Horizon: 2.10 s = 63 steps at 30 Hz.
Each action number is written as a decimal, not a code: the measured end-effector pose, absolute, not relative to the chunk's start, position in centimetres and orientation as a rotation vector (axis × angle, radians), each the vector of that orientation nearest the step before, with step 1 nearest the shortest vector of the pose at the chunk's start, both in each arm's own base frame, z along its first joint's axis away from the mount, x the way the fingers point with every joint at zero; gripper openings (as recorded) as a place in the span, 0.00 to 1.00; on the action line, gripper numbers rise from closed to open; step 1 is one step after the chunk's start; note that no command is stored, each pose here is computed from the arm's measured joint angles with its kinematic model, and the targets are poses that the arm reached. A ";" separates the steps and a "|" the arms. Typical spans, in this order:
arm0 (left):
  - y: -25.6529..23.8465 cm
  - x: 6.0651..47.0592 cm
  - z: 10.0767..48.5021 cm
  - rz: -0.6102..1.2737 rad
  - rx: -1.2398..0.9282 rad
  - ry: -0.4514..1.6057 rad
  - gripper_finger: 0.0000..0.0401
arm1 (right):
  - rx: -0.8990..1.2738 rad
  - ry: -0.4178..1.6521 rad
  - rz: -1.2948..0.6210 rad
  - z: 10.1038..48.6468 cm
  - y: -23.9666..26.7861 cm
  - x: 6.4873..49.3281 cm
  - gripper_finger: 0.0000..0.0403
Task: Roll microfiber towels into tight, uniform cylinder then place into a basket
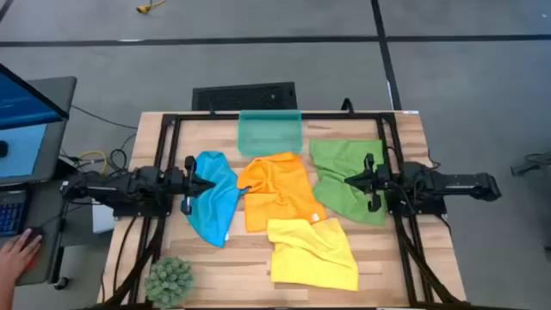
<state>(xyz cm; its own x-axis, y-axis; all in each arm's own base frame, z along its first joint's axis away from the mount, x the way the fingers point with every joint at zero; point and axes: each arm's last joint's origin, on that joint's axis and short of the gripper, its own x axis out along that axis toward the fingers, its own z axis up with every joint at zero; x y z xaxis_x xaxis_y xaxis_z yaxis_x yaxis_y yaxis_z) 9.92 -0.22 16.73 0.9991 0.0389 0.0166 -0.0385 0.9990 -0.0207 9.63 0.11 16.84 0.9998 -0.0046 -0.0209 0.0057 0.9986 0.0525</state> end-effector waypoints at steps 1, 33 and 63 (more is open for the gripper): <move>-0.2 9.9 16.7 0.039 -0.020 -0.017 0.00 | 0.053 0.021 -0.005 16.8 0.1 9.6 0.08; -0.2 9.9 16.7 0.038 -0.020 -0.017 0.00 | 0.052 0.021 -0.005 16.8 0.1 9.6 0.08; -0.2 9.9 16.7 0.039 -0.020 -0.017 0.00 | 0.053 0.021 -0.005 16.8 0.1 9.6 0.08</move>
<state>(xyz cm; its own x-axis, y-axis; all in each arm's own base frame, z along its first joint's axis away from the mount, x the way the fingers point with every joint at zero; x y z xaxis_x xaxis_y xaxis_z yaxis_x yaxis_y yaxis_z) 9.92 -0.22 16.73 0.9991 0.0389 0.0169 -0.0386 0.9990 -0.0207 9.63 0.11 16.84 0.9998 -0.0042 -0.0208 0.0053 0.9986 0.0527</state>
